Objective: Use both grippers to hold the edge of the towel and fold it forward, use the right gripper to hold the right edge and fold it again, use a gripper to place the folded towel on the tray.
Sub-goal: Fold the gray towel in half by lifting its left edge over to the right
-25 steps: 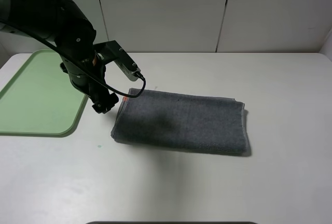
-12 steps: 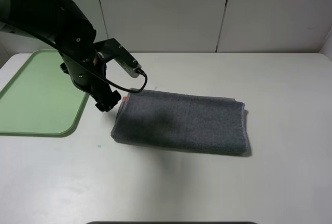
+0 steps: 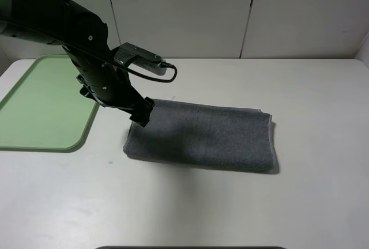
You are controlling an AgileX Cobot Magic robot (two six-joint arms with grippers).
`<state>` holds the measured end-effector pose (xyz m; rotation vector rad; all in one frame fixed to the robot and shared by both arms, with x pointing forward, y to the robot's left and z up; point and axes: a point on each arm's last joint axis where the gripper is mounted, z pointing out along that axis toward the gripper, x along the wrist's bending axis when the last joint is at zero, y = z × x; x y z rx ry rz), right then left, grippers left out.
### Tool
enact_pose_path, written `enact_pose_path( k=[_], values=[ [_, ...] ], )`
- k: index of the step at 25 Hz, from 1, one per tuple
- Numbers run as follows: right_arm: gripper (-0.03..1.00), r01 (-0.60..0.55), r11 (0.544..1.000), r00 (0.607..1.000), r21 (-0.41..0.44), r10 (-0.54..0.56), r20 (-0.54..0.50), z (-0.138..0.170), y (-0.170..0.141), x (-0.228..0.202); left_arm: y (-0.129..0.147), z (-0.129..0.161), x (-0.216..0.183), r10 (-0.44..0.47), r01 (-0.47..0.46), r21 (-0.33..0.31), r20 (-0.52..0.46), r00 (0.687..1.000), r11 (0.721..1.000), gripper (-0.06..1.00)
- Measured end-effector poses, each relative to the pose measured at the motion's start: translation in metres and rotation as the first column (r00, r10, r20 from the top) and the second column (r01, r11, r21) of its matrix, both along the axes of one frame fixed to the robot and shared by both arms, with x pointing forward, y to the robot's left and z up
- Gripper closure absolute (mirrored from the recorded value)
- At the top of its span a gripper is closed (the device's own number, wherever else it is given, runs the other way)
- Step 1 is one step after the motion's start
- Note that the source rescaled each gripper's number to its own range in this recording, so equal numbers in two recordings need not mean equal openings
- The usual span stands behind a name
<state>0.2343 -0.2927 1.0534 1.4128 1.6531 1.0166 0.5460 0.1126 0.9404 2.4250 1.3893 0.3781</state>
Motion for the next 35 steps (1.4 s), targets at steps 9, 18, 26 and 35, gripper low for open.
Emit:
enact_pose_path(
  k=[9, 18, 26, 35],
  values=[
    [-0.03, 0.0, 1.0, 1.0, 0.001, 0.0, 0.0, 0.0, 0.0, 0.0, -0.006, -0.021, 0.01, 0.128, -0.13, -0.122, -0.024, 0.992, 0.984, -0.06],
    [-0.03, -0.001, 1.0, 1.0, 0.002, 0.001, 0.0, 0.0, 0.0, 0.0, -0.001, -0.047, 0.02, 0.161, -0.165, -0.127, -0.041, 0.986, 0.978, -0.06],
    [-0.03, -0.001, 1.0, 1.0, 0.002, 0.001, 0.0, 0.0, 0.0, 0.0, -0.001, -0.071, 0.022, 0.154, -0.16, -0.117, -0.062, 0.986, 0.98, -0.06],
    [-0.03, -0.001, 1.0, 1.0, 0.002, 0.001, 0.0, 0.0, 0.0, 0.0, -0.004, -0.077, 0.026, 0.126, -0.132, -0.121, -0.05, 0.991, 0.984, -0.06]
  ],
)
